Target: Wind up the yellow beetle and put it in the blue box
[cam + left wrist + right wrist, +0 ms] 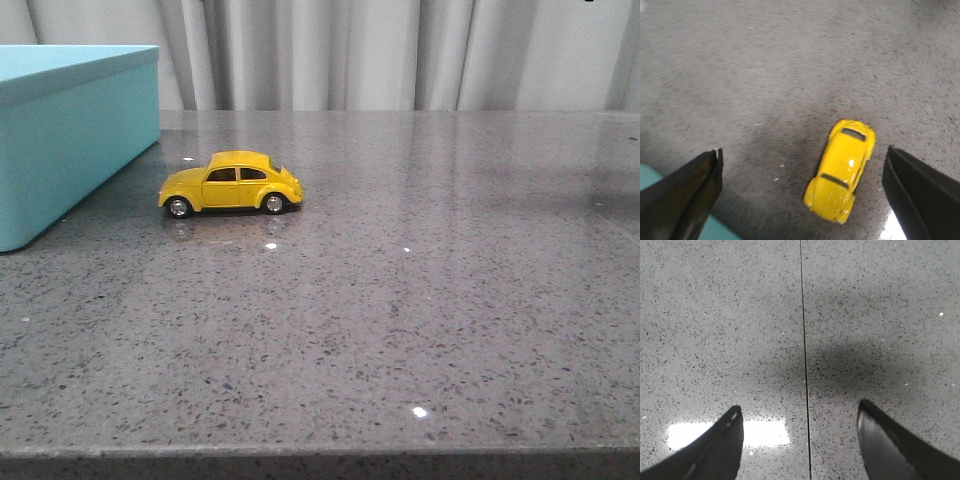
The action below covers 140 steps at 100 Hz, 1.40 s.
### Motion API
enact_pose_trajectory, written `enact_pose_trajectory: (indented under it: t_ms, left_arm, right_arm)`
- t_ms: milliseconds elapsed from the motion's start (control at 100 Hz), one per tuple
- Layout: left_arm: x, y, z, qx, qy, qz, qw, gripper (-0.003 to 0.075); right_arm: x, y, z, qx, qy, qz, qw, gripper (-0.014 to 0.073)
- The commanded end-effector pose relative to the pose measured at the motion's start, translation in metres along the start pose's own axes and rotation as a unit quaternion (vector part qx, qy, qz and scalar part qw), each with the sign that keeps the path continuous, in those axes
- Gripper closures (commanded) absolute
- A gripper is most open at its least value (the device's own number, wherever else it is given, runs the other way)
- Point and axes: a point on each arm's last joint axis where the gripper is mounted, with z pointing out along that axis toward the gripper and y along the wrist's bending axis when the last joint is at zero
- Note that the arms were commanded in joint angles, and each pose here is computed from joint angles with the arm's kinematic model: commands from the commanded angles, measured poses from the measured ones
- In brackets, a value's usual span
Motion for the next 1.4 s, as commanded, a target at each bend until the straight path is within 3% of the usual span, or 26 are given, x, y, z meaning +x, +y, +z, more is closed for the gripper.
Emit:
enact_pose_trajectory:
  t_ms: [0,300,660,1250,1390]
  left_arm:
    - [-0.019,-0.009,-0.004,-0.022,-0.022,0.040,0.999,0.0099]
    - [-0.016,-0.032,0.054,-0.019,0.098,0.158,0.982,0.0099]
    - [-0.007,-0.029,0.087,-0.003,0.127,0.157,0.979,0.0099]
    - [-0.002,-0.029,0.103,0.008,0.144,0.152,0.978,0.0101]
    - [-0.002,-0.029,0.103,0.008,0.143,0.152,0.978,0.0174]
  right_arm:
    - [-0.003,-0.004,-0.023,-0.011,-0.046,-0.002,0.999,0.0106]
    - [-0.003,-0.004,-0.023,-0.009,-0.043,-0.012,0.999,0.0106]
    - [-0.002,-0.004,-0.023,-0.007,-0.039,-0.014,0.999,0.0106]
    - [-0.002,-0.004,-0.023,-0.007,-0.040,-0.014,0.999,0.0106]
    - [-0.002,-0.004,-0.023,-0.007,-0.040,-0.014,0.999,0.0106]
